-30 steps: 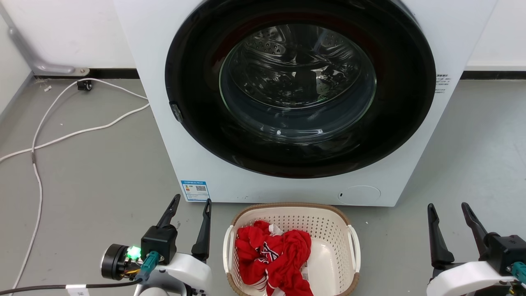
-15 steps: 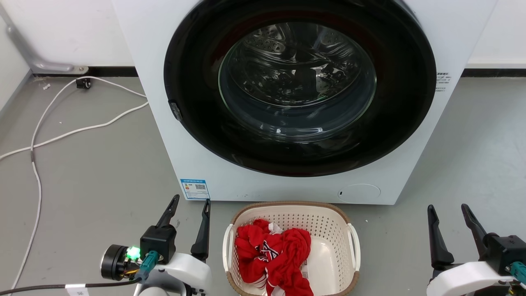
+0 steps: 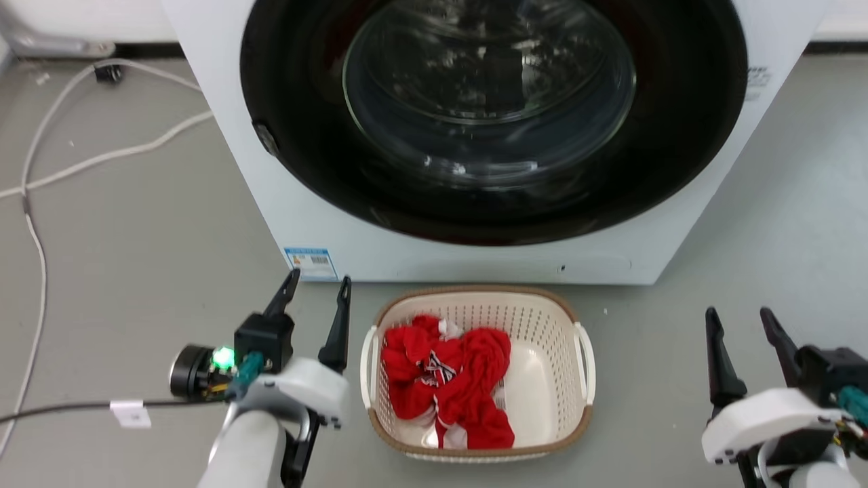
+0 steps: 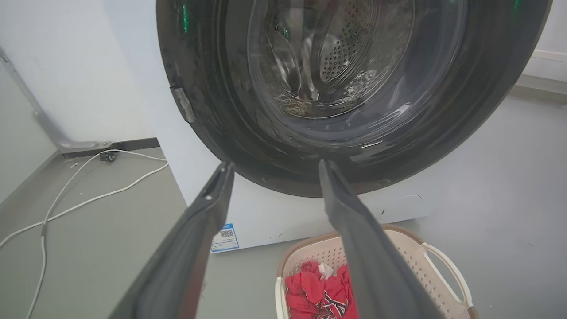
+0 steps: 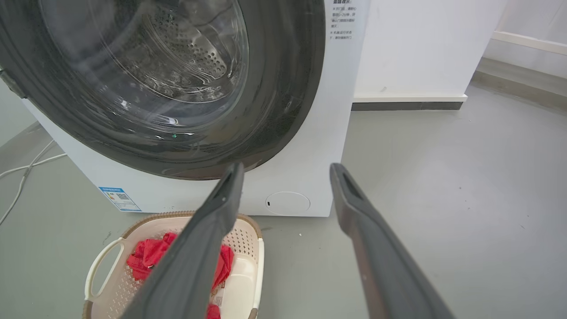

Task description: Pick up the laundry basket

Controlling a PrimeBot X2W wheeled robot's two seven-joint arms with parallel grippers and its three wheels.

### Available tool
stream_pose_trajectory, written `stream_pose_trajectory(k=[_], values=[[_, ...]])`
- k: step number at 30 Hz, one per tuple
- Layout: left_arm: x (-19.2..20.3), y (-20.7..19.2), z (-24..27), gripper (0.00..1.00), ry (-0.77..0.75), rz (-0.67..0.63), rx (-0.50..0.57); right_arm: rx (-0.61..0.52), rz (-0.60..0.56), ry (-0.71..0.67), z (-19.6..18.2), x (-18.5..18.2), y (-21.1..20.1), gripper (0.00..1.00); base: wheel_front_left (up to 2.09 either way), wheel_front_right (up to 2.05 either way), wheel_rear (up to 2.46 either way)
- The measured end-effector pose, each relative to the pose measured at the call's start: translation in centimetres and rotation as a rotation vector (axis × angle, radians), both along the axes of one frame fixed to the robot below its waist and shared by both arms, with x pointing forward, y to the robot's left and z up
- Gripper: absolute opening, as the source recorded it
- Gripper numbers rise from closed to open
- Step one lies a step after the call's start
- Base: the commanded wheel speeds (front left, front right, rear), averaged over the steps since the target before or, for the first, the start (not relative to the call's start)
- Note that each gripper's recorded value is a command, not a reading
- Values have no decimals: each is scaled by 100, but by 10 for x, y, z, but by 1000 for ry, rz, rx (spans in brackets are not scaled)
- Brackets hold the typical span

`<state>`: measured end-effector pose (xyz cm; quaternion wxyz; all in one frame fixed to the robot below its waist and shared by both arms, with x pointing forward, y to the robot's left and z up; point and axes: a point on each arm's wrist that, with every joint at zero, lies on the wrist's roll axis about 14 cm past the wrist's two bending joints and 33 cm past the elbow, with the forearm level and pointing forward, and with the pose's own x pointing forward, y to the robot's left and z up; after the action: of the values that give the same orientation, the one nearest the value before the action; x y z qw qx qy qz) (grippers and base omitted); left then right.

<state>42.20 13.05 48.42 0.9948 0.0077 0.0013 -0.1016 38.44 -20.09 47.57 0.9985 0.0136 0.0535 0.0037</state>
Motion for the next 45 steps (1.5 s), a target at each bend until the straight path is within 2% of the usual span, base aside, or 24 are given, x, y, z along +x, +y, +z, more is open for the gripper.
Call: stream_pose_trajectory(k=[8, 9, 17, 30, 45], values=[[48, -7, -48, 100, 142, -38, -2, 23, 8, 160, -59, 36, 5, 100, 0, 0, 0], [64, -5, -74, 100, 219, -42, 1, 31, 21, 222, -83, 50, 11, 100, 0, 0, 0], [86, -6, -156, 100, 451, -69, 22, 61, 66, 392, -152, 77, 29, 100, 0, 0, 0], [81, -20, -264, 100, 783, -139, 42, 90, 125, 640, -244, 87, 48, 100, 0, 0, 0], [70, -5, -330, 100, 1040, -114, 56, 102, 168, 844, -298, 79, 58, 100, 0, 0, 0]])
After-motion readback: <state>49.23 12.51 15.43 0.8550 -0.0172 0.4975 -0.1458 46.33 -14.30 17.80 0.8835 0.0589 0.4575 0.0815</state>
